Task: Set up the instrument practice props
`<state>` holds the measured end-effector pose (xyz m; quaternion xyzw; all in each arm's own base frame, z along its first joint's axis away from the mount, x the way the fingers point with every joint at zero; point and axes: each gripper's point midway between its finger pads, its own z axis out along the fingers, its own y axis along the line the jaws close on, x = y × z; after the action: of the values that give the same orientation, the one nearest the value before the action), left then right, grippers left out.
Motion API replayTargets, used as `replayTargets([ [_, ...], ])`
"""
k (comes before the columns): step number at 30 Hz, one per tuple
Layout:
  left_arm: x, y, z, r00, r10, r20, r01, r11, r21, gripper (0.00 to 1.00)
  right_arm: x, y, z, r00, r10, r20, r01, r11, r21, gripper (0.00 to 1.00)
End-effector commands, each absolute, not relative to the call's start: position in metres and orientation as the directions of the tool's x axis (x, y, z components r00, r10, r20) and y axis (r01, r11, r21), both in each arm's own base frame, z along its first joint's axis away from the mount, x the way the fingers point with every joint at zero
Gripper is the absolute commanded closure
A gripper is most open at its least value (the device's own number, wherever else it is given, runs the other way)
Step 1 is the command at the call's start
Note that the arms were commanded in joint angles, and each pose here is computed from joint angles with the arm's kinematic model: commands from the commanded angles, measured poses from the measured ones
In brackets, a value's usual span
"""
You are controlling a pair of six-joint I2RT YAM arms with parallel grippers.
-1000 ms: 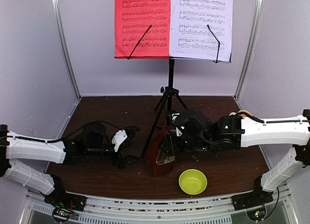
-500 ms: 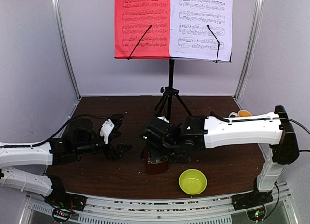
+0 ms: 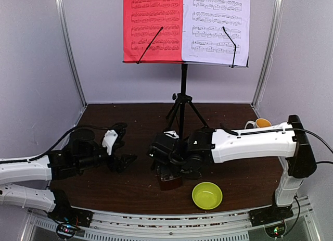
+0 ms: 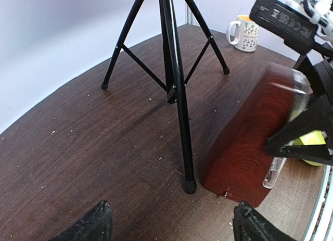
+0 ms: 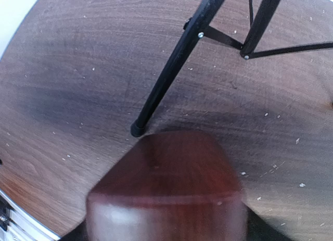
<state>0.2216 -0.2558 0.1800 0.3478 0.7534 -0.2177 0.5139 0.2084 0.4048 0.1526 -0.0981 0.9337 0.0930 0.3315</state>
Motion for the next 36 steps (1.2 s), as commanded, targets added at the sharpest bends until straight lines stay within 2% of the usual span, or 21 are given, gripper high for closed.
replayTargets([
  [1, 0.225, -0.252, 0.186, -0.208, 0.302, -0.930, 0.739, 0.672, 0.052, 0.18, 0.212, 0.410, 0.184, -0.722, -0.070, -0.688, -0.265, 0.947, 0.181, 0.15],
  [3, 0.223, -0.254, 0.187, -0.213, 0.300, -0.930, 0.745, 0.666, 0.044, 0.18, 0.211, 0.411, 0.188, -0.717, -0.080, -0.692, -0.281, 0.942, 0.183, 0.08],
  [6, 0.220, -0.257, 0.188, -0.223, 0.302, -0.927, 0.761, 0.648, 0.028, 0.17, 0.209, 0.412, 0.200, -0.702, -0.092, -0.707, -0.321, 0.926, 0.199, 0.03],
  [8, 0.215, -0.262, 0.189, -0.227, 0.304, -0.925, 0.782, 0.623, 0.012, 0.18, 0.205, 0.412, 0.212, -0.689, -0.104, -0.717, -0.372, 0.900, 0.227, 0.02],
  [12, 0.210, -0.271, 0.184, -0.241, 0.322, -0.916, 0.815, 0.579, -0.011, 0.25, 0.195, 0.395, 0.219, -0.686, -0.118, -0.718, -0.462, 0.833, 0.305, 0.08],
  [15, 0.210, -0.281, 0.178, -0.265, 0.342, -0.902, 0.834, 0.551, -0.036, 0.34, 0.196, 0.366, 0.212, -0.701, -0.080, -0.708, -0.463, 0.807, 0.367, 0.17],
  [18, 0.212, -0.291, 0.178, -0.283, 0.339, -0.897, 0.841, 0.537, -0.062, 0.46, 0.201, 0.335, 0.187, -0.733, -0.058, -0.678, -0.435, 0.806, 0.401, 0.35],
  [21, 0.218, -0.298, 0.180, -0.297, 0.320, -0.900, 0.836, 0.543, -0.082, 0.52, 0.211, 0.320, 0.168, -0.737, -0.068, -0.673, -0.430, 0.815, 0.389, 0.52],
  [24, 0.221, -0.304, 0.179, -0.311, 0.319, -0.895, 0.837, 0.539, -0.098, 0.56, 0.216, 0.326, 0.150, -0.734, -0.134, -0.666, -0.466, 0.812, 0.351, 0.62],
  [29, 0.221, -0.313, 0.175, -0.337, 0.331, -0.881, 0.844, 0.520, -0.128, 0.58, 0.218, 0.358, 0.124, -0.736, -0.222, -0.639, -0.533, 0.771, 0.347, 0.74],
  [36, 0.225, -0.329, 0.165, -0.351, 0.374, -0.859, 0.862, 0.486, -0.141, 0.62, 0.220, 0.376, 0.111, -0.729, -0.229, -0.645, -0.563, 0.736, 0.375, 0.79],
])
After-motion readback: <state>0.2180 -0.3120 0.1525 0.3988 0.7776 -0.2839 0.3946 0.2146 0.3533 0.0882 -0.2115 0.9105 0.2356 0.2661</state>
